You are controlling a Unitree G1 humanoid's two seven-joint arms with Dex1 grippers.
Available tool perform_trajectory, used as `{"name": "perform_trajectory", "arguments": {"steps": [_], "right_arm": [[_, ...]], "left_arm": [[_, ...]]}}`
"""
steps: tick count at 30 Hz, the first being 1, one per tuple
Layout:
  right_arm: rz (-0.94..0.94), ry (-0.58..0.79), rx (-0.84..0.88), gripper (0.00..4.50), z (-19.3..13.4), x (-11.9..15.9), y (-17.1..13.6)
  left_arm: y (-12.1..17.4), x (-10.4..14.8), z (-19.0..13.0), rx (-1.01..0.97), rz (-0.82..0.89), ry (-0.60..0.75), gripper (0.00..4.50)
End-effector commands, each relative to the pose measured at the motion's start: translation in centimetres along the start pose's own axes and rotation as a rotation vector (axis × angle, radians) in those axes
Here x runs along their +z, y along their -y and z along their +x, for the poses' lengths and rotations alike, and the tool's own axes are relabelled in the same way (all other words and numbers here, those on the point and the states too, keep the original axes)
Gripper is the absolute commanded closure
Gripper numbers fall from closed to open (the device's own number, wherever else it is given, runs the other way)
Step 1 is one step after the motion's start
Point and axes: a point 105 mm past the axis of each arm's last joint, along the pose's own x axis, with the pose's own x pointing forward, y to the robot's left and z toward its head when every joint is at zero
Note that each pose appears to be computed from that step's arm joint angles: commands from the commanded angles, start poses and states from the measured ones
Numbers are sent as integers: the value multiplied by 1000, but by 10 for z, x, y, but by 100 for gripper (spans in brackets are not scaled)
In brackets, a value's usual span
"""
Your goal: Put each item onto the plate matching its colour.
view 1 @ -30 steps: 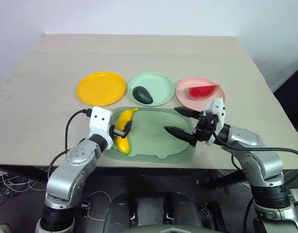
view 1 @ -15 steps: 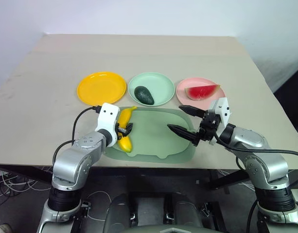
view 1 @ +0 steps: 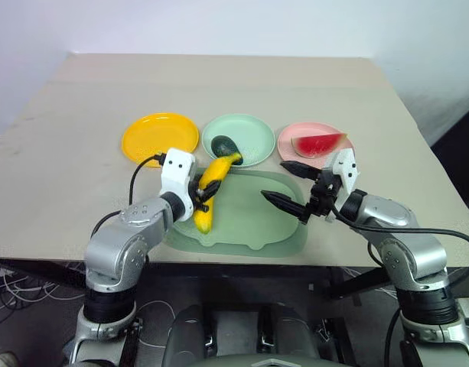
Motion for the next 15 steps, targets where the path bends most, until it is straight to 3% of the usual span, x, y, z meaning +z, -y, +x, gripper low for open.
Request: {"name": "perform_trajectory", "arguments": {"steps": [1,9,15], "right_arm": [[-32,34,3,0,5,14,0],[-36,34,-6,0,4,13,5],[-34,27,-14,0,5,7,7]], "left_arm": [[-37,30,8,191,-15,101,263],[-95,60,19,398,1,139,263],[-133,60,31,485,-49,145,263]]}}
